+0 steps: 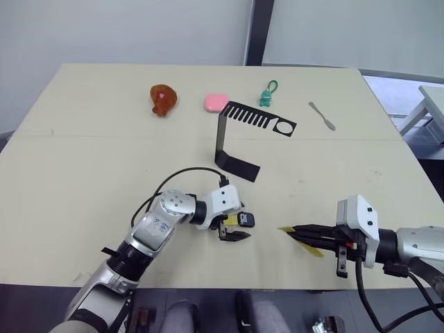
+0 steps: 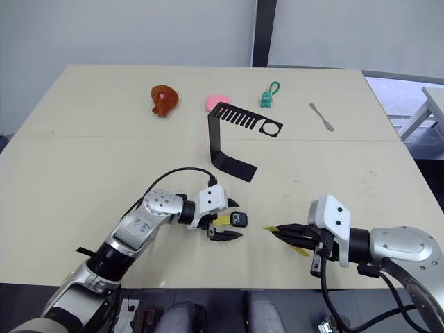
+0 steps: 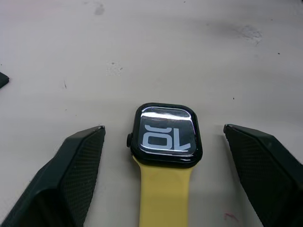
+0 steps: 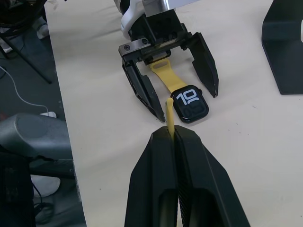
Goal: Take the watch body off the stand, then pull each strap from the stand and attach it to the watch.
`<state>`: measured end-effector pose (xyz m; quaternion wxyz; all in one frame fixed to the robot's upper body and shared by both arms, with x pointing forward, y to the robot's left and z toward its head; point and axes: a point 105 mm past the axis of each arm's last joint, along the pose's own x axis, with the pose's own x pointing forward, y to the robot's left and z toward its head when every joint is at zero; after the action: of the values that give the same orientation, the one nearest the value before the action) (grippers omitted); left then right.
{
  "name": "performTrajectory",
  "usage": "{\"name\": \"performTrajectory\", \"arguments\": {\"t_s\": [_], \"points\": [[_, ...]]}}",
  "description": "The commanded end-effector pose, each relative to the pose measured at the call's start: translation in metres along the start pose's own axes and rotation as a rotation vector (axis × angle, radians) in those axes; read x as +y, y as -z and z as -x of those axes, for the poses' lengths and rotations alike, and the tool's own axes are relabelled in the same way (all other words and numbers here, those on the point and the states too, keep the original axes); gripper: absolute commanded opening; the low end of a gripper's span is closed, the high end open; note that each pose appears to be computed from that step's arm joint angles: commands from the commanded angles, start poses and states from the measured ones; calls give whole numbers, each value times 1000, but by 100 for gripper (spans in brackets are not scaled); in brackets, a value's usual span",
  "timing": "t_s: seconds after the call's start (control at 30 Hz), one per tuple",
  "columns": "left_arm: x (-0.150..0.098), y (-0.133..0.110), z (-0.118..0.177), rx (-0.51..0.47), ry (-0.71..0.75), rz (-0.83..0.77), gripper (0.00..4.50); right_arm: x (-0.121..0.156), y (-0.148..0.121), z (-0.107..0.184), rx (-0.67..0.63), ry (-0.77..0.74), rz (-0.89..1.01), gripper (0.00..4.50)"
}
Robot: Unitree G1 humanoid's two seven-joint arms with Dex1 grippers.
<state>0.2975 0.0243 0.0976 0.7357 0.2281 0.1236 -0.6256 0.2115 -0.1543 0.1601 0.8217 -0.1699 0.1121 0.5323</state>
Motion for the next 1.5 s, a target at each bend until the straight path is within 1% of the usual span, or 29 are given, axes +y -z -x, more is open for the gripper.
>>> {"name": "performTrajectory", "arguments": {"t_s": [0.03, 0.07, 0.1, 0.13, 0.3, 0.37, 0.47, 0.57, 0.67, 0.77, 0.87, 1.07, 1.2, 1.5], "points": [[-3, -8, 0, -15, 30, -36, 272, 2, -6, 0, -20, -5, 20, 0], [-3, -7, 1, -14, 34, -37, 227, 2, -6, 0, -19, -3, 20, 0], [-2, -7, 2, -13, 35, -36, 172, 2, -6, 0, -19, -2, 20, 0], [-1, -7, 2, -12, 34, -36, 159, 2, -6, 0, -19, -2, 20, 0], [9, -7, 11, -9, 27, 12, 159, -2, -8, 2, -16, 15, 44, 0], [15, -14, 17, -53, 43, 139, 159, -5, -10, 3, -12, 34, 84, 0], [17, -28, 30, -141, 147, 389, 159, -8, -17, 3, -16, 54, 168, 0], [20, -28, 46, -165, 237, 601, 159, -8, -28, -1, -25, 77, 308, 0], [21, -26, 58, -168, 301, 718, 159, -8, -32, -8, -3, 83, 452, 0], [23, -31, 62, -186, 336, 794, 159, -10, -39, -17, -1, 110, 571, 0], [29, -29, 60, -182, 305, 819, 159, -12, -49, -23, -10, 134, 670, 0], [39, -26, 58, -202, 282, 887, 159, -16, -50, -31, 21, 142, 770, 0], [41, -26, 57, -210, 277, 905, 159, -19, -51, -37, 28, 152, 783, 0], [38, -26, 55, -220, 282, 889, 159, -20, -48, -43, 47, 149, 781, 0]]}}
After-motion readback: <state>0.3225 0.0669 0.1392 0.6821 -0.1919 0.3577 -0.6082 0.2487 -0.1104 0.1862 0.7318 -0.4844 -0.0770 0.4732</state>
